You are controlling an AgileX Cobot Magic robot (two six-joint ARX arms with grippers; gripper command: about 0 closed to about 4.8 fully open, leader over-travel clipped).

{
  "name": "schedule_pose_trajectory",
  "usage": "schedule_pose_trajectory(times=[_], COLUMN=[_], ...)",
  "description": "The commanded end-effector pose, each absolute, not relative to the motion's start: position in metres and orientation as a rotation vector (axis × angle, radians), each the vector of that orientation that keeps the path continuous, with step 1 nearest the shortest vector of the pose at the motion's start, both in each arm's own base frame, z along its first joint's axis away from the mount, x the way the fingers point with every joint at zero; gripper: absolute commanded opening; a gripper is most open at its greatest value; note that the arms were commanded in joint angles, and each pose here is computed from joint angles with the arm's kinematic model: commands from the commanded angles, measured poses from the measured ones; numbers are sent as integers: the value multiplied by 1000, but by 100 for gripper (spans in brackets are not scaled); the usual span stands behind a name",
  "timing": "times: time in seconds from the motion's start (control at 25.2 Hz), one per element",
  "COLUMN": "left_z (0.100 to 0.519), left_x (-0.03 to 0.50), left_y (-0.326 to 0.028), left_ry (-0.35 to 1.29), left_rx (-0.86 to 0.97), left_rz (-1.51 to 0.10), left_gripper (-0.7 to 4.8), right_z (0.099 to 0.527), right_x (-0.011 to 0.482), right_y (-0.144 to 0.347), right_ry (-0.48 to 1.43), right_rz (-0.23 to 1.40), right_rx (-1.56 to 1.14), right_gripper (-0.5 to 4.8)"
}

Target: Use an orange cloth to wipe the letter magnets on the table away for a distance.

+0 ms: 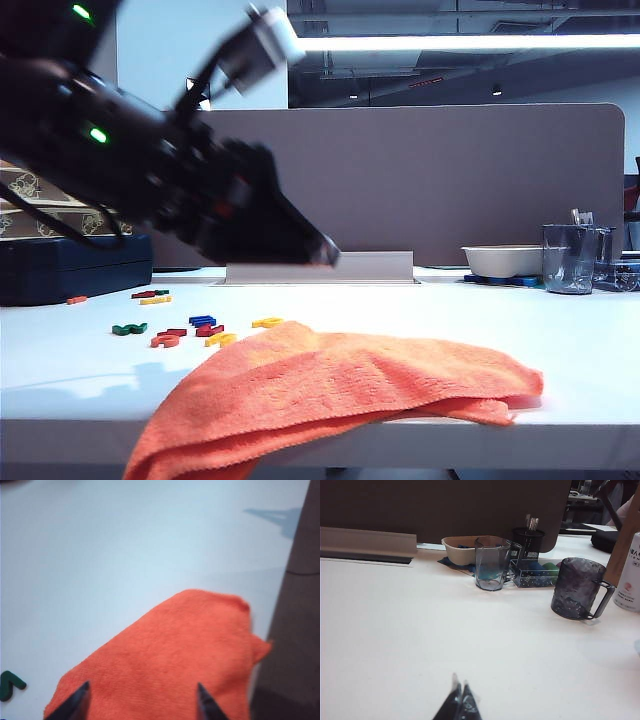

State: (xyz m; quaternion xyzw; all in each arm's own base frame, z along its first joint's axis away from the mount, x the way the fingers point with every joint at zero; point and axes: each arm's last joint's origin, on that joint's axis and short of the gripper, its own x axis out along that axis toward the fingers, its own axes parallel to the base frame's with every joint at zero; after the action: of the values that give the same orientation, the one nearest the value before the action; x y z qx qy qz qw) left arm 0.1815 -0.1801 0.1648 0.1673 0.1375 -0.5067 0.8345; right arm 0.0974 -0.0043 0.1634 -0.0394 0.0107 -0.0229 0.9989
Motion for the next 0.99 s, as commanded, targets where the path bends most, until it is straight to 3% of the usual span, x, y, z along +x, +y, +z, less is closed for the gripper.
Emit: schedule_pose_trajectory(times=[0.04, 0.44, 0.99], left_z=[157, 149, 123], left_x=[190, 198, 194], left_y=[-189, -203, -200], left_ry=[344, 422, 614], left_rx=[371, 305, 352], left_rz=[-1071, -1115, -1103], left_gripper=[354, 355, 338], right_z=[163, 163, 163], right_x=[98, 98, 98], right_y=[-4, -4, -4], right_ry=[9, 9, 9], right_rz=[-47, -48, -48], right_rx=[-78, -78, -78], right_gripper=[-5, -5, -5])
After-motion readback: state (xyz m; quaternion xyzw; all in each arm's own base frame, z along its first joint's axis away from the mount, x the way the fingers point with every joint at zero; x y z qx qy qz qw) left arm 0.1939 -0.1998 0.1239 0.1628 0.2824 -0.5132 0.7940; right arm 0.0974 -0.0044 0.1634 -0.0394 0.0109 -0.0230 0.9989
